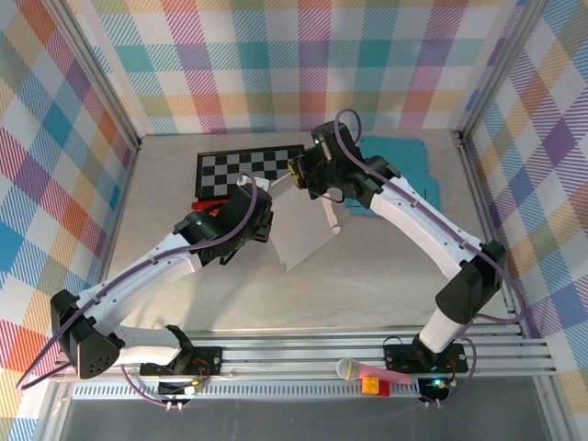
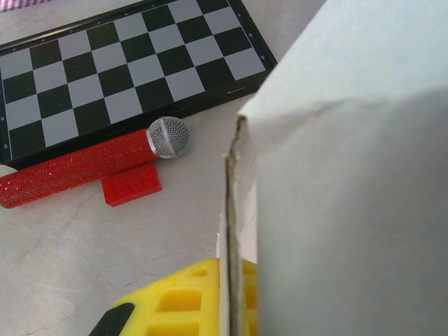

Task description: Fold the paper box

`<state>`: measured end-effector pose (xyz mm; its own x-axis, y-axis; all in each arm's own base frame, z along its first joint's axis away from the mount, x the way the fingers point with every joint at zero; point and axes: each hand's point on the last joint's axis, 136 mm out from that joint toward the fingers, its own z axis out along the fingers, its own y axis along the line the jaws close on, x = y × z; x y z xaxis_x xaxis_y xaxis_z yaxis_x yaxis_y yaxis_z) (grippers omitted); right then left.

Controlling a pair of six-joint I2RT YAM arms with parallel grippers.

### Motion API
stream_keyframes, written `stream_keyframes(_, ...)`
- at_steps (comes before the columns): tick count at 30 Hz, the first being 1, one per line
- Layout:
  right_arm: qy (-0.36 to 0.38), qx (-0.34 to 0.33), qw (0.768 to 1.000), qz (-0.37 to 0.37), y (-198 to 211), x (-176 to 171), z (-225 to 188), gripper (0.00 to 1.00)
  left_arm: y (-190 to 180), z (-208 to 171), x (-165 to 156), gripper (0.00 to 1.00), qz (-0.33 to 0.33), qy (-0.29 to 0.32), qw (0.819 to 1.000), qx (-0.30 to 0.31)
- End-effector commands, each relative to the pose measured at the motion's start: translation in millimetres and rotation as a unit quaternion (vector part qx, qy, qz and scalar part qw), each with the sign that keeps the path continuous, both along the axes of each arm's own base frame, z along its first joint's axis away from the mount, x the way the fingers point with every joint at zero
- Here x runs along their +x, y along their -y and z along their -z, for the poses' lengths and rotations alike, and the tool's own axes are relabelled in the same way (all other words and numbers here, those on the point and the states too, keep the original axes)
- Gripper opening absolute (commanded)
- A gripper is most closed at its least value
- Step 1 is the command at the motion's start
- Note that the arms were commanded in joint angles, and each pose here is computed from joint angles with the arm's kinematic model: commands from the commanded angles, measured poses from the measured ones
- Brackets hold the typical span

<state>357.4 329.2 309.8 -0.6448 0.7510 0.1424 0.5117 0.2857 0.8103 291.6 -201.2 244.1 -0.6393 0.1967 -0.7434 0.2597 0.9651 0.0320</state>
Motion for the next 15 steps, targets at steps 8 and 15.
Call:
stream_keyframes(8,0.022,0.010,1.000,0.002,3.4,-3.7,-18.1,0.00,-0.2,-19.1,-5.7,0.10,0.000,0.008,1.000,-0.030)
stream_keyframes(15,0.024,0.011,0.999,0.039,15.5,-0.4,-6.1,0.00,-18.2,-49.9,-20.8,0.72,-0.018,0.014,0.987,-0.161)
